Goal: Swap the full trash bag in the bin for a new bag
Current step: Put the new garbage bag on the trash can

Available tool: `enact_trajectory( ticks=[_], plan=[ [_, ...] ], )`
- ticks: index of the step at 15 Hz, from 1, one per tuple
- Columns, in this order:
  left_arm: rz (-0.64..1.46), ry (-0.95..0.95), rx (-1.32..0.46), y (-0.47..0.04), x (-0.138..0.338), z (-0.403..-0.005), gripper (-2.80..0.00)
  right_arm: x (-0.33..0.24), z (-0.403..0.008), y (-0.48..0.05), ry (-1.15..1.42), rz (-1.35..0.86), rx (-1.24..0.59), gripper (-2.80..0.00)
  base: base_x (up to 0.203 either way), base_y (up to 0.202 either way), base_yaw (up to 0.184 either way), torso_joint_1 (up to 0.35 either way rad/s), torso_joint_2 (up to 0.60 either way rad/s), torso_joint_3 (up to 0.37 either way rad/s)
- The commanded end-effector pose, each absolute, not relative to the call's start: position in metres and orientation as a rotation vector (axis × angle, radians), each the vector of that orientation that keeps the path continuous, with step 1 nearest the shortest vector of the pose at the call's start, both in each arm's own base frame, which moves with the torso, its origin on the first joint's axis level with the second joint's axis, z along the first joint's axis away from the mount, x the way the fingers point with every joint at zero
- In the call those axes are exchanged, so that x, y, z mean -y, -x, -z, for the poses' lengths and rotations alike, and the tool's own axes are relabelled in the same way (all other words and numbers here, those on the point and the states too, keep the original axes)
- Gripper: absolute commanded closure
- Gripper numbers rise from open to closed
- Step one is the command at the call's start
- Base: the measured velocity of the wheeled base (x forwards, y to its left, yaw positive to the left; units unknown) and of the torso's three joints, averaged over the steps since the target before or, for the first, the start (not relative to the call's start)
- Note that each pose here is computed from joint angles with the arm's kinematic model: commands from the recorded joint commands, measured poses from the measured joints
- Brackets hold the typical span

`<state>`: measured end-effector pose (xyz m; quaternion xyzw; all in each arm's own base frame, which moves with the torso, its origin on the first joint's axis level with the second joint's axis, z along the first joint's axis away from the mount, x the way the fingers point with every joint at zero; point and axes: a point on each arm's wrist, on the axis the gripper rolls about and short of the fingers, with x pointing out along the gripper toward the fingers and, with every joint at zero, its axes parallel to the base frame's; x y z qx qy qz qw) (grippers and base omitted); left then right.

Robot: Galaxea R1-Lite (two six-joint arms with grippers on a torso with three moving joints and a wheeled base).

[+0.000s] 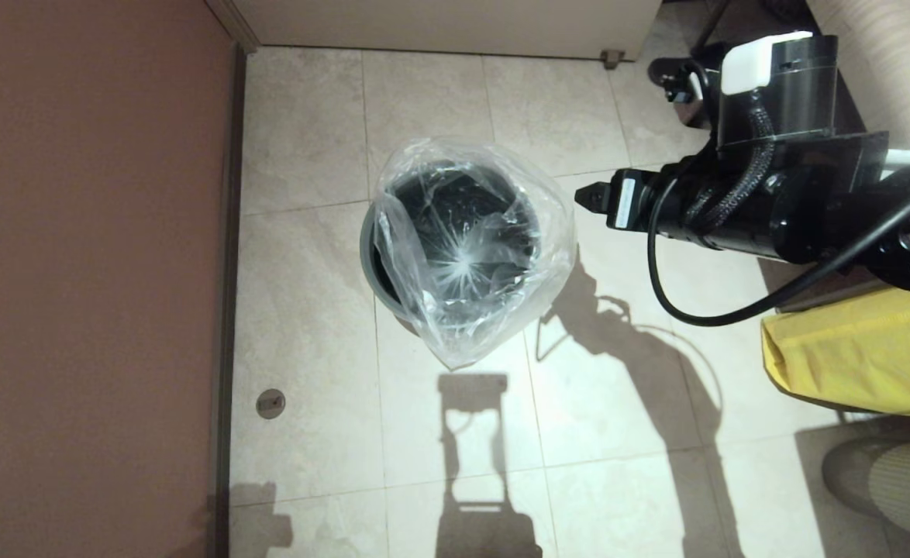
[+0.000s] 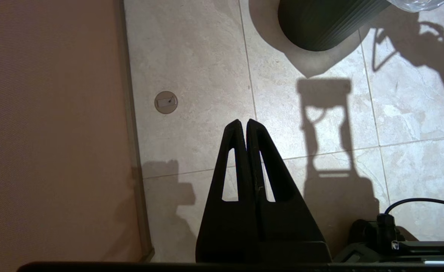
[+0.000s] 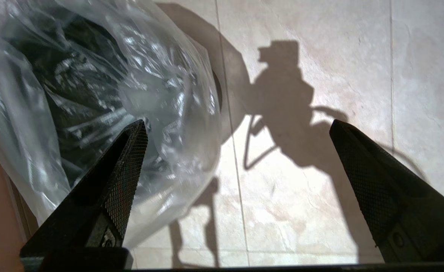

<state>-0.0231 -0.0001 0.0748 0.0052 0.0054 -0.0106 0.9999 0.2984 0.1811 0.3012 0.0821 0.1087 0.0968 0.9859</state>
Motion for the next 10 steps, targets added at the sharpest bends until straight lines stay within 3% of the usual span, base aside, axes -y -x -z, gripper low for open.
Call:
enact_trajectory(
  ticks=[1,7,10],
  plan=[
    [0.022,-0.011,-0.012,0.023,0.0,-0.075,0.0,-0.168,-0.307,-0.279,-0.168,-0.192,-0.222,-2.8,0.0,0.0,0.0,0.0,0.0,0.0],
    [0.022,-0.011,-0.012,0.023,0.0,-0.075,0.0,-0.125,-0.305,-0.245,-0.128,-0.13,-0.263,-2.8,0.0,0.0,0.0,0.0,0.0,0.0],
    [0.022,-0.011,-0.012,0.023,0.0,-0.075,0.0,-0.105,-0.299,-0.226,-0.239,-0.076,-0.364,-2.8,0.0,0.0,0.0,0.0,0.0,0.0]
  ],
)
